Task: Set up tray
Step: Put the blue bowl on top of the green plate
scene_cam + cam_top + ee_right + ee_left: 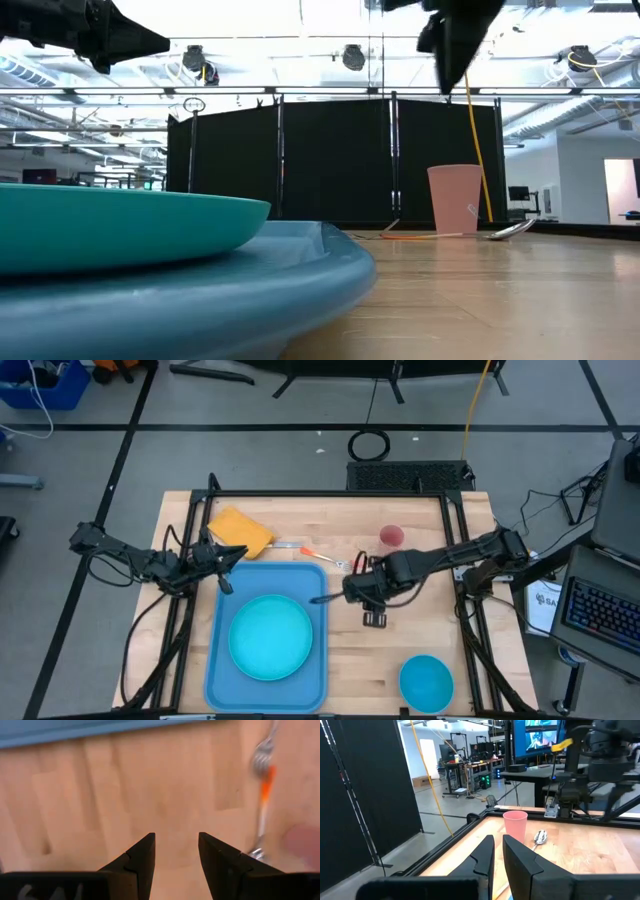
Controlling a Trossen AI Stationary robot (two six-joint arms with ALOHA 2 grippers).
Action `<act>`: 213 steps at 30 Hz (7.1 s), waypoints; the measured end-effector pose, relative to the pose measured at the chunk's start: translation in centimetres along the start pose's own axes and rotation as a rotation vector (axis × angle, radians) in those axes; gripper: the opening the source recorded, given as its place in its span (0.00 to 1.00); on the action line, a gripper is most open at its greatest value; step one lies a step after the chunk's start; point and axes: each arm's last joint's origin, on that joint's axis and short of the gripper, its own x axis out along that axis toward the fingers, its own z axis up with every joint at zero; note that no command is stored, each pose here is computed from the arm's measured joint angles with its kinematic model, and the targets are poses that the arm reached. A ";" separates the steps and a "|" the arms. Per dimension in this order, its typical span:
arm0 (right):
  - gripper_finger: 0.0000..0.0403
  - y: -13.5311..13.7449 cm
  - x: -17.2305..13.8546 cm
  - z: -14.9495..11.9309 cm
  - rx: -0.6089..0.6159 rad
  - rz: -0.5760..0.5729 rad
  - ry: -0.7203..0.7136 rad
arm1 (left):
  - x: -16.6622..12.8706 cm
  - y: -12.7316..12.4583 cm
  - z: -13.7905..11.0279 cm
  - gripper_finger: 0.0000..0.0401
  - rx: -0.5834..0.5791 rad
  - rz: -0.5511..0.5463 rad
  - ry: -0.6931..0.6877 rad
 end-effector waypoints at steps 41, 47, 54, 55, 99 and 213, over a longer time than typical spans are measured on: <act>0.32 11.5 3.5 -8.1 0.372 0.260 0.145 | 0.0 0.0 0.5 0.11 0.133 -0.004 -0.044; 0.28 12.6 3.3 -10.2 0.284 0.208 0.185 | 0.0 -0.1 1.0 0.11 0.140 -0.077 -0.095; 0.25 13.7 3.2 -11.7 0.081 0.141 0.084 | -0.1 -0.3 1.0 0.11 0.138 -0.120 -0.104; 0.25 13.5 3.2 -11.8 0.078 0.126 0.092 | -0.1 -0.3 1.0 0.11 0.138 -0.120 -0.103; 0.25 12.0 7.6 -13.2 0.150 0.129 0.225 | 0.0 -0.4 0.5 0.11 0.105 -0.132 -0.058; 0.04 -0.8 12.2 16.7 -0.175 0.314 -0.371 | -0.1 -0.6 -1.7 0.11 0.067 -0.171 0.130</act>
